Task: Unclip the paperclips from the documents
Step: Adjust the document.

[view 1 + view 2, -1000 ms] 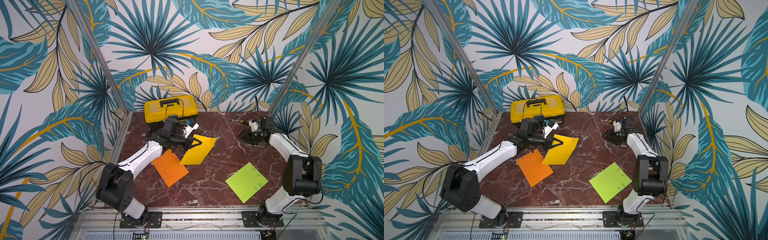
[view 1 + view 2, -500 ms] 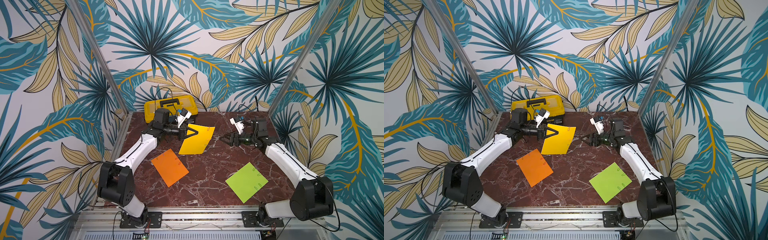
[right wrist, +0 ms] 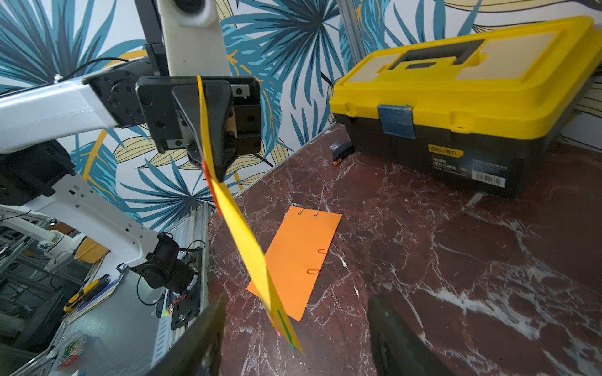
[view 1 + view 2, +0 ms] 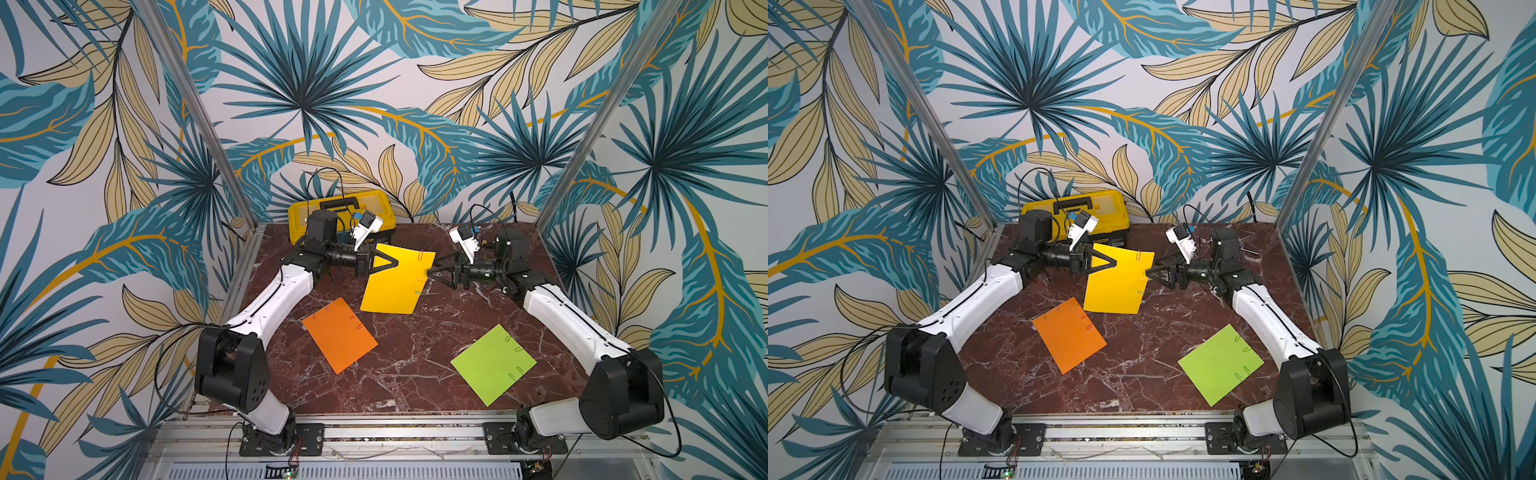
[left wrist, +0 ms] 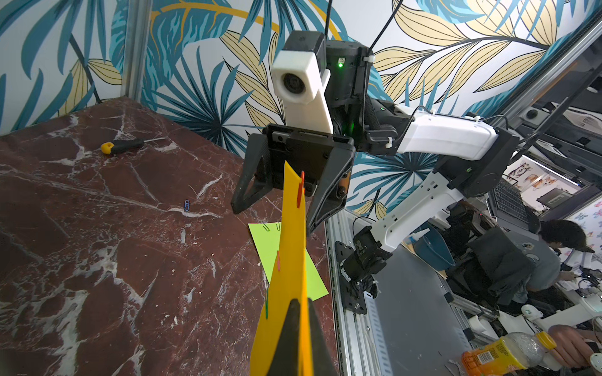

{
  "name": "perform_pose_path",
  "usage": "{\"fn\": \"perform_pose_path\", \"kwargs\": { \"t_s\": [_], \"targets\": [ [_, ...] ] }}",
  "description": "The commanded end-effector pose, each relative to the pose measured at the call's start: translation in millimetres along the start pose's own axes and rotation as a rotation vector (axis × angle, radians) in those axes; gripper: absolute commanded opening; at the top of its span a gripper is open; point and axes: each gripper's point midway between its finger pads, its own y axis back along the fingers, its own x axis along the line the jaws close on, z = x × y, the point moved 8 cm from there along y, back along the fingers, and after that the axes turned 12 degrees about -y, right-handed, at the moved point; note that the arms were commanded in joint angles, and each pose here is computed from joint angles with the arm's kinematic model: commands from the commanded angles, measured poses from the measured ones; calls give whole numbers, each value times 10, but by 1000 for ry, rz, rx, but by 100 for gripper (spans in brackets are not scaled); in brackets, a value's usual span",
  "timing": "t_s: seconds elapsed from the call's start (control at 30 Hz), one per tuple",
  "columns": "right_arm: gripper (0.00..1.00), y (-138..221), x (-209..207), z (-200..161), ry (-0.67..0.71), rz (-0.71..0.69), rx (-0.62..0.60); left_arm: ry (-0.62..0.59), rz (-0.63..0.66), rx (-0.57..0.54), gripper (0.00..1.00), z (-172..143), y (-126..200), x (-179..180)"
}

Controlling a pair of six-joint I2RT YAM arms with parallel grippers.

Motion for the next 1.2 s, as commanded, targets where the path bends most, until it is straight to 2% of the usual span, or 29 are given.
{"fn": "perform_pose_path", "kwargs": {
  "t_s": [0.0,0.1,0.2,0.33,0.53,0.63,0.83,0.9,1.03,1.17],
  "targets": [
    [68,-106,89,81,29,79,-9,-14,-24,-9,0,71,3,0],
    [65,-164,126,117,23,112,-20,-7,-30,-7,0,52,-10,3],
    [56,-181,139,152,17,126,-31,-3,-31,-5,0,34,-15,9],
    [33,-177,162,177,14,140,-29,4,-25,-3,0,3,-15,22],
    [5,-174,173,164,1,141,-1,16,-19,2,0,-48,-19,33],
    [1,-162,185,159,5,129,18,30,-14,5,1,-80,-23,45],
    [0,-163,193,116,4,110,81,71,-9,11,25,-136,-37,54],
    [0,-173,192,63,-12,104,113,76,-1,12,30,-137,-35,53],
    [0,-208,194,4,-19,101,151,61,6,8,34,-70,-37,37],
    [0,-233,204,-18,-14,99,163,54,-4,7,33,-24,-68,32]
  ]
}}
